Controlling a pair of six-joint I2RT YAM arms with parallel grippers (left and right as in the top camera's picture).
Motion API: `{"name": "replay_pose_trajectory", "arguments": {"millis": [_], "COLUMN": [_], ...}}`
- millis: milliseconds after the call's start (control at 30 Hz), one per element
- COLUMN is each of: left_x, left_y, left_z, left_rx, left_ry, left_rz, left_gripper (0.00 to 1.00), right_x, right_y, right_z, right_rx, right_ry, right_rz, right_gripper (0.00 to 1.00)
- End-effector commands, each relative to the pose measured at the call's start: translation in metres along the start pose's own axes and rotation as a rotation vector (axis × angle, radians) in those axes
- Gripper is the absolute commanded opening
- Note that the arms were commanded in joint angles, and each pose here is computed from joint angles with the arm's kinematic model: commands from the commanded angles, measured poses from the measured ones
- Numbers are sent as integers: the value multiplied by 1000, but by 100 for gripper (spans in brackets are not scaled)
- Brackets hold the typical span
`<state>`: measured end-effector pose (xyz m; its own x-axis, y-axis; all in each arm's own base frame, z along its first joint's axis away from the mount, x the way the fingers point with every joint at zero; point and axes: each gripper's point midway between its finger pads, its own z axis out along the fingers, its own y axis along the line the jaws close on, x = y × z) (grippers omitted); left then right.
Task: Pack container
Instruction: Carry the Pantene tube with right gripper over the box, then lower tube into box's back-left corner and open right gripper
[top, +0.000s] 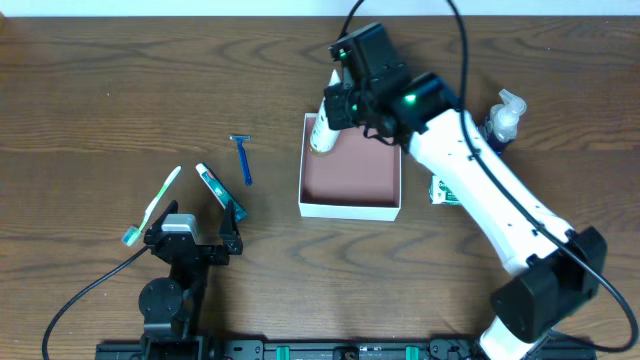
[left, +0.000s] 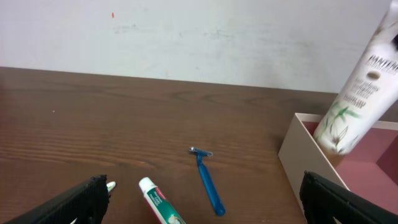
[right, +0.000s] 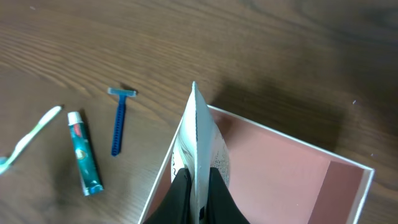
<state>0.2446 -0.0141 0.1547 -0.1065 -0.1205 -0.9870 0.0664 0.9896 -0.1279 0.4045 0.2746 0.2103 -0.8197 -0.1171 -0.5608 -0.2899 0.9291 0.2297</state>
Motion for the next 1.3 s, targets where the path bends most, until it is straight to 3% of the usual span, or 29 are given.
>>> {"name": "replay_pose_trajectory", "arguments": {"millis": [0,733,767,867,967,1267], "left_x": [16,16,16,16,16,16], "left_y": [0,0,0,0,0,0], "left_z": [1,1,1,1,1,1], "left_rx": [6,6,6,6,6,6], "left_ry": [48,48,48,48,48,48], "left_rz": [-6,-7,-7,-6,-6,-7], "left_gripper": [98,98,98,98,98,98], "right_x": [-5,13,13,13,14,1], "right_y": [2,-1,0,2,7,16], "right_z": [5,66,67,67,68,63], "right_rx": [69,161,160,147,121,83], "right_ry": [-40,-8,-8,-7,0,-35], "right_rz": [15,46,46,45,47,51], "right_gripper": [1,3,10,53,72,74]}}
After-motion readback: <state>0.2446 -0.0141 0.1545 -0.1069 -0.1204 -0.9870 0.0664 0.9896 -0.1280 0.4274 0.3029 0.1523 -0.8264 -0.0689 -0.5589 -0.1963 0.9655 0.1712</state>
